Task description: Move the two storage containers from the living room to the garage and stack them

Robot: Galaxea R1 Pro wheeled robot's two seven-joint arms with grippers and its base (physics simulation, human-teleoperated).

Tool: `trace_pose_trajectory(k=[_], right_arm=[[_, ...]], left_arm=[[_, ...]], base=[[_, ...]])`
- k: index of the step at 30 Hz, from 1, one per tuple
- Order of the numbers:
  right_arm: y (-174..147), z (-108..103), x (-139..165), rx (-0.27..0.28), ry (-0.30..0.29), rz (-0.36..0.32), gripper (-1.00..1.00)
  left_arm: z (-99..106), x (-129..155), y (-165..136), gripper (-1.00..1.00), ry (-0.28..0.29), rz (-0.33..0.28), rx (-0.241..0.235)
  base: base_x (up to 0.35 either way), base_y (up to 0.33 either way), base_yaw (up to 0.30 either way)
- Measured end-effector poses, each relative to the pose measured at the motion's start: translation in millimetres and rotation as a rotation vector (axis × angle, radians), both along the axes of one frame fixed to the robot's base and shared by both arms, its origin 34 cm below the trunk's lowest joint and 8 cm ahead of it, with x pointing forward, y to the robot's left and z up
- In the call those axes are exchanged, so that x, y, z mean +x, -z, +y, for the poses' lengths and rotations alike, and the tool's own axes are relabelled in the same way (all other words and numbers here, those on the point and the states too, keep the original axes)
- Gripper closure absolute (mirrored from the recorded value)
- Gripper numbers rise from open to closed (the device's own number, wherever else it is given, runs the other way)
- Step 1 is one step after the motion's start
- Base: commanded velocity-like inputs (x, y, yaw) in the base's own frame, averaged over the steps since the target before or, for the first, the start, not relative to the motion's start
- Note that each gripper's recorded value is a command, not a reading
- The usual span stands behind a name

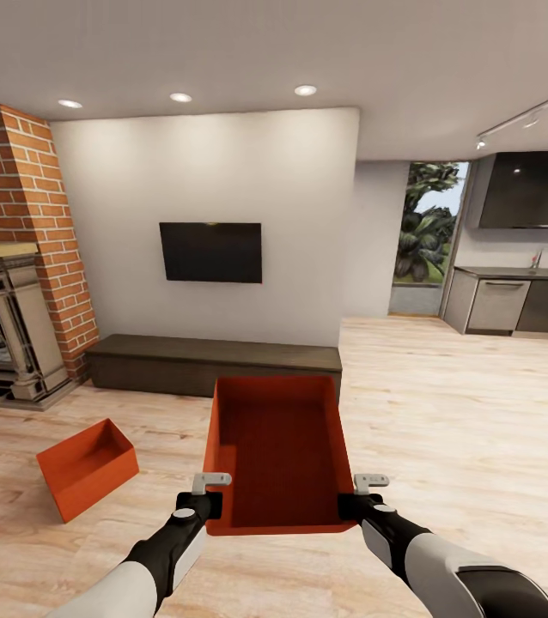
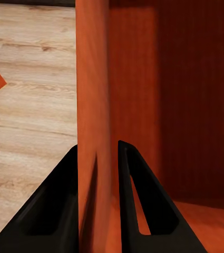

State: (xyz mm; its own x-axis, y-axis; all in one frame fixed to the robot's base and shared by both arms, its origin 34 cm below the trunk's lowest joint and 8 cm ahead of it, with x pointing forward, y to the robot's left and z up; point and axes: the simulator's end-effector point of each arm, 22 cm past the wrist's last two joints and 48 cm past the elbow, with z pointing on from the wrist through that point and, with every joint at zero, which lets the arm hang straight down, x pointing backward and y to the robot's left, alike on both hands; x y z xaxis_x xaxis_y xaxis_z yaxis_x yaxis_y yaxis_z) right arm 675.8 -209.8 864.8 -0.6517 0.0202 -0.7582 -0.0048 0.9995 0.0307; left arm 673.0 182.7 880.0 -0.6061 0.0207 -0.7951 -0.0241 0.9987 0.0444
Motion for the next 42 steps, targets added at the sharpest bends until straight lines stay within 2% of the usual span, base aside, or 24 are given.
trace_pose_trajectory(k=[10, 42], right_arm=[[0.0, -0.2, 0.0, 0.0, 0.0, 0.0, 1.0], [-3.9, -0.1, 0.9, 0.0, 0.0, -0.007, 1.0]], left_arm=[[-0.2, 0.0, 0.0, 1.0, 0.0, 0.0, 0.0], [-0.1, 0.8, -3.9, 1.0, 0.0, -0.007, 0.0]], base=[[0.0, 0.0, -0.047], [0.0, 0.0, -0.263]])
